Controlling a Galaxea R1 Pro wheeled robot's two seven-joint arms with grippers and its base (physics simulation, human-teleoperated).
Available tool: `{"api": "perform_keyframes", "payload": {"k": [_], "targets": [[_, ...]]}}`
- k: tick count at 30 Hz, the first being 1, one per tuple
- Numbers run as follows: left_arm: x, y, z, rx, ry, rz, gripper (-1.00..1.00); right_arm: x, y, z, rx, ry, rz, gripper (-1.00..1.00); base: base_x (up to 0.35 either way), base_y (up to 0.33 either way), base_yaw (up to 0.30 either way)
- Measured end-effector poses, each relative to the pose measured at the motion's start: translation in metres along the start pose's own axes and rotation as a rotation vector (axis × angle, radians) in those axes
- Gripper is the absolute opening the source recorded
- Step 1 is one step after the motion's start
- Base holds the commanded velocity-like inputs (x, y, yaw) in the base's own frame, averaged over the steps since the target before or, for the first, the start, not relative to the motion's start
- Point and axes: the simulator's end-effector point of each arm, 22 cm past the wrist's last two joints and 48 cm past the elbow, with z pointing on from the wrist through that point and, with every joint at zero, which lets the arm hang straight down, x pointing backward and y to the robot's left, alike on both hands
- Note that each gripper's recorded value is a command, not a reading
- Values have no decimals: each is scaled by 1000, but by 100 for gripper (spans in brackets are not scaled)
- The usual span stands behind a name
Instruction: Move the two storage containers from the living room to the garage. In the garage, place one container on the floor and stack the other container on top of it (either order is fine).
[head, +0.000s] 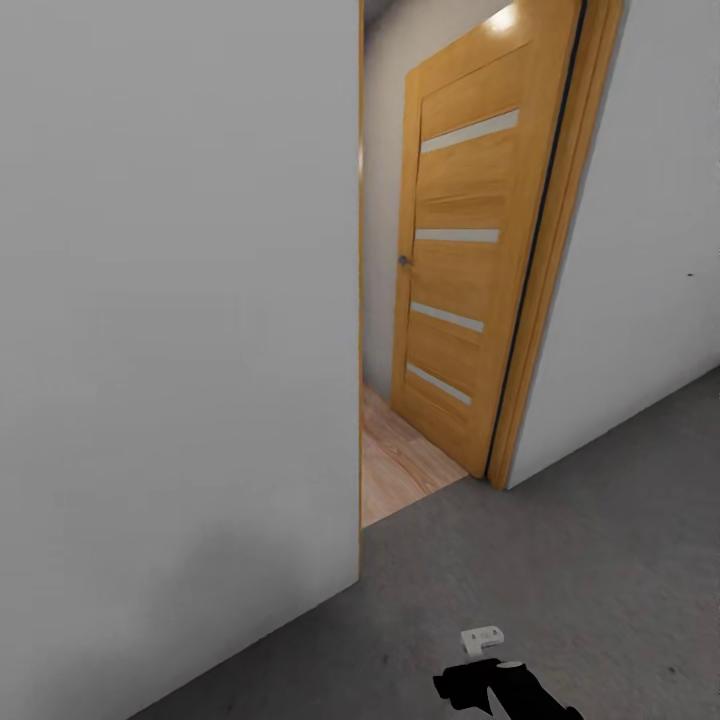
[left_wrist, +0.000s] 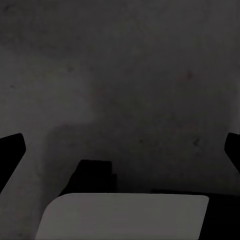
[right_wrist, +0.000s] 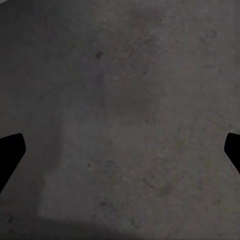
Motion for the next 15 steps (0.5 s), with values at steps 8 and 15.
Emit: {"api": "perform_keyframes", "payload": {"k": [8,15], "targets": [[-1,1,0,-1,-4,-2,100,0,0,0,0,0,-1,100,0,0,-14],[-3,-1,0,7,-12,3,100,0,0,0,0,0,-1,100,40,-42,-104]]}}
